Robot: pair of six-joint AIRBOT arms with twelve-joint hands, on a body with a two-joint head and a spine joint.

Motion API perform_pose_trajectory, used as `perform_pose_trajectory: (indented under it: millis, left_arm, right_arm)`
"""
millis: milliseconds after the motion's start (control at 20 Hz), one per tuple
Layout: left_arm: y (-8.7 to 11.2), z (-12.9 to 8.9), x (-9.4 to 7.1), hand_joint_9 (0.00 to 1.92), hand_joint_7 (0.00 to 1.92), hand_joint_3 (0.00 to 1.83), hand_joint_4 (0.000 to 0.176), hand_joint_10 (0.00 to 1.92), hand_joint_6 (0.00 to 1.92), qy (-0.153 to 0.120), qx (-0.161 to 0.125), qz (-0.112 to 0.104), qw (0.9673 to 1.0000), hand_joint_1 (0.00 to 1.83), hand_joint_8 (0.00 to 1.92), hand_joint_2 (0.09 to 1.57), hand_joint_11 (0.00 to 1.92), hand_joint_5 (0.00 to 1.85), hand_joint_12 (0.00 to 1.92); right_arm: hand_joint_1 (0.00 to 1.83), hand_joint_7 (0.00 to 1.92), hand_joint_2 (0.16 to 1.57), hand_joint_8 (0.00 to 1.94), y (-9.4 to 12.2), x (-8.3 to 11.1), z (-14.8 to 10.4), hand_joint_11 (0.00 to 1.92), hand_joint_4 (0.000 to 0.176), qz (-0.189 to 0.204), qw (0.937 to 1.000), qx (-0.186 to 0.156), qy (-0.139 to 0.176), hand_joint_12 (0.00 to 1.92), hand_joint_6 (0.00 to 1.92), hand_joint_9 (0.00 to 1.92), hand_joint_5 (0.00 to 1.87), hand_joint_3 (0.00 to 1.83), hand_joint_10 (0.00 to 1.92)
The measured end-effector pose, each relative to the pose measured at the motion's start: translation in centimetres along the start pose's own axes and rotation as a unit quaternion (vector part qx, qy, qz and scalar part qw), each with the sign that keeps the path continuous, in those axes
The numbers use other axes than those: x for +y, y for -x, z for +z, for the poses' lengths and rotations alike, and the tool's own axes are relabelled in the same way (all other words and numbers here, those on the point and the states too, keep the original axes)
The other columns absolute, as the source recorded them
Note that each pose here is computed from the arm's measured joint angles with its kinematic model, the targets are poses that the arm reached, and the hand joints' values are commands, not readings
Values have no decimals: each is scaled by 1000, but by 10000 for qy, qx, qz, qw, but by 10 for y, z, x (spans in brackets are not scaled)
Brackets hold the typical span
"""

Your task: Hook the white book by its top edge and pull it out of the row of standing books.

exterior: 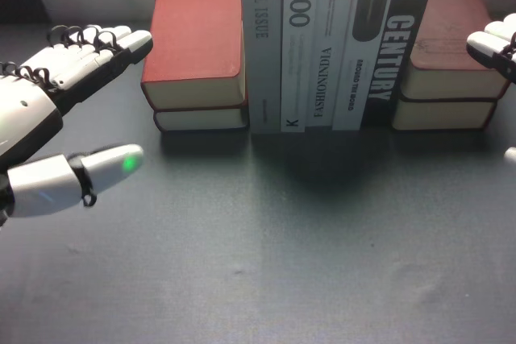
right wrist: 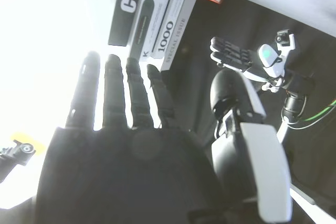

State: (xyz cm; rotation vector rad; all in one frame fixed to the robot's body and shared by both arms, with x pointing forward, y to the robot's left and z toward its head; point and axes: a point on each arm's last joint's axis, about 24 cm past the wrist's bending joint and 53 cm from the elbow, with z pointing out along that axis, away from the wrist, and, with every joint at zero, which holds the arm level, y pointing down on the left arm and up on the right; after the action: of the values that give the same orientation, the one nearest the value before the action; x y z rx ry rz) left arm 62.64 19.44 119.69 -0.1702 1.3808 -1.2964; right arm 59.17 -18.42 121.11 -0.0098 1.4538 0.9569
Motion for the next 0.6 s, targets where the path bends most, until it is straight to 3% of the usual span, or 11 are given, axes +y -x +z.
perform_pose_trajectory:
  millis: [100,250,300,350,500,550,600]
  left_arm:
    - [-3,0,1,0,0,12,71,0,0,-1,30,-16,10000,195,0,1339,0,0,0]
    - [-2,0,2,0,0,4,85,0,0,22,7,-25,10000,196,0,1335,0,0,0]
    - [-2,0,2,0,0,2,83,0,0,22,5,-26,10000,217,0,1334,0,0,0]
    - [-1,0,2,0,0,5,77,0,0,24,3,-19,10000,245,0,1345,0,0,0]
    - [-1,0,2,0,0,2,68,0,0,26,0,-20,10000,285,0,1346,0,0,0]
    - [-1,0,2,0,0,1,81,0,0,28,-3,-21,10000,287,0,1343,0,0,0]
    - [-1,0,2,0,0,3,102,0,0,27,-6,-21,10000,214,0,1347,0,0,0]
  right_arm:
    - [469,0,1406,0,-1,0,1,0,0,6,10000,0,12,0,0,0,0,40,0]
    - [498,0,1410,0,-2,-1,1,0,0,28,10000,1,0,0,1,0,2,34,0]
    - [513,0,1405,0,-2,-1,1,0,0,28,10000,-3,-2,0,9,0,22,26,0]
    - [379,0,1439,0,-2,-1,1,0,0,30,10000,-4,-3,0,0,0,0,31,0]
    - [435,0,1435,0,1,1,2,0,0,34,10000,-67,33,0,0,0,0,19,0]
    - [469,0,1436,0,6,4,4,0,0,40,9998,-150,83,0,0,0,0,15,0]
    - [361,0,1440,0,16,8,8,0,0,10,9994,-291,178,0,0,0,0,14,0]
